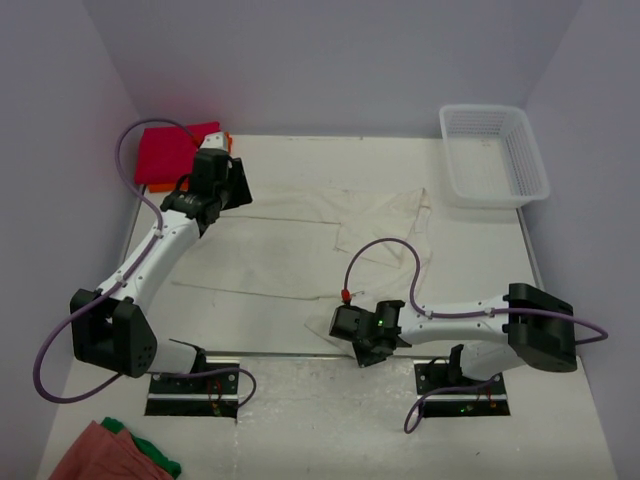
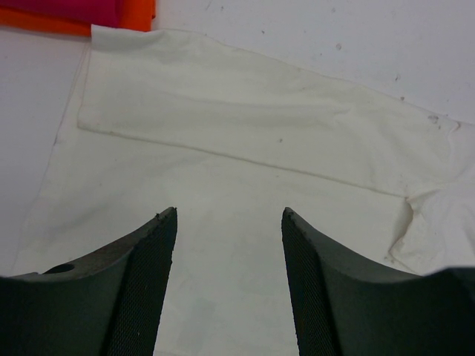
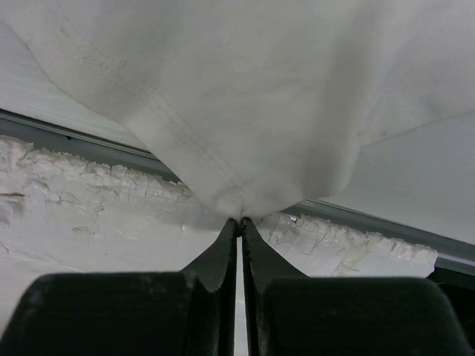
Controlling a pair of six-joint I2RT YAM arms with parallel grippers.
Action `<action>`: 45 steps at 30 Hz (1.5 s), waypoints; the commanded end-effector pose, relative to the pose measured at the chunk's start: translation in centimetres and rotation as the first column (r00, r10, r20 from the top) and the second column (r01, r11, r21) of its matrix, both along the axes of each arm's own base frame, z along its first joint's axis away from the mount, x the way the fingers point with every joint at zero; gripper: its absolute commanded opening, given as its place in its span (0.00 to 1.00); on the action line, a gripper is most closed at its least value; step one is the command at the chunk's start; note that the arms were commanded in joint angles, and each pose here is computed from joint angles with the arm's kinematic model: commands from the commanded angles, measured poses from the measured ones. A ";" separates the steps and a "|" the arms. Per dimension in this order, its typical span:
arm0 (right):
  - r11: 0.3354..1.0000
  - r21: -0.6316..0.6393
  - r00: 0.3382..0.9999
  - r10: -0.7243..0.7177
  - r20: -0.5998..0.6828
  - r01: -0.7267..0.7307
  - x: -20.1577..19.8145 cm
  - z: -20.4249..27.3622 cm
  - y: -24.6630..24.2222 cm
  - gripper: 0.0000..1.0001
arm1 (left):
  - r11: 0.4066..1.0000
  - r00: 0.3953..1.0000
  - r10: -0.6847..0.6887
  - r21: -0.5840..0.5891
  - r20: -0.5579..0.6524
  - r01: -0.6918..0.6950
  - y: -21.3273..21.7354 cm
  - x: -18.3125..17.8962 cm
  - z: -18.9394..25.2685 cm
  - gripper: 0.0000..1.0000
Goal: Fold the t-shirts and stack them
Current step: Grap the side of the flattened tshirt closest away from the robot with both arms
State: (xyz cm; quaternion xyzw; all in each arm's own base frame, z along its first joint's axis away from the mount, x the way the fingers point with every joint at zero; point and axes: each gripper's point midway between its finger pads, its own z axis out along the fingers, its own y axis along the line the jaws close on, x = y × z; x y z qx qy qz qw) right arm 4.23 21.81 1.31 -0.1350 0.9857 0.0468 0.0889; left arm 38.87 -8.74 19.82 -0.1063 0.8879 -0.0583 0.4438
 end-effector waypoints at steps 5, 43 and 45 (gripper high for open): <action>0.999 0.015 0.986 -0.048 0.160 0.047 3.6 1.2 1.3 0.00 | 0.999 0.999 0.025 0.027 0.023 -0.026 0.1 -1.1 0.1 0.59; 0.992 0.121 0.969 -0.049 0.243 0.020 4.1 4.5 -0.6 0.00 | 0.805 0.733 0.555 0.032 -0.392 -0.593 11.1 -14.1 -13.9 0.59; 0.991 0.130 0.965 -0.027 0.261 -0.007 4.4 4.8 -0.2 0.00 | 0.789 0.708 0.571 0.041 -0.415 -0.613 11.4 -14.8 -14.1 0.58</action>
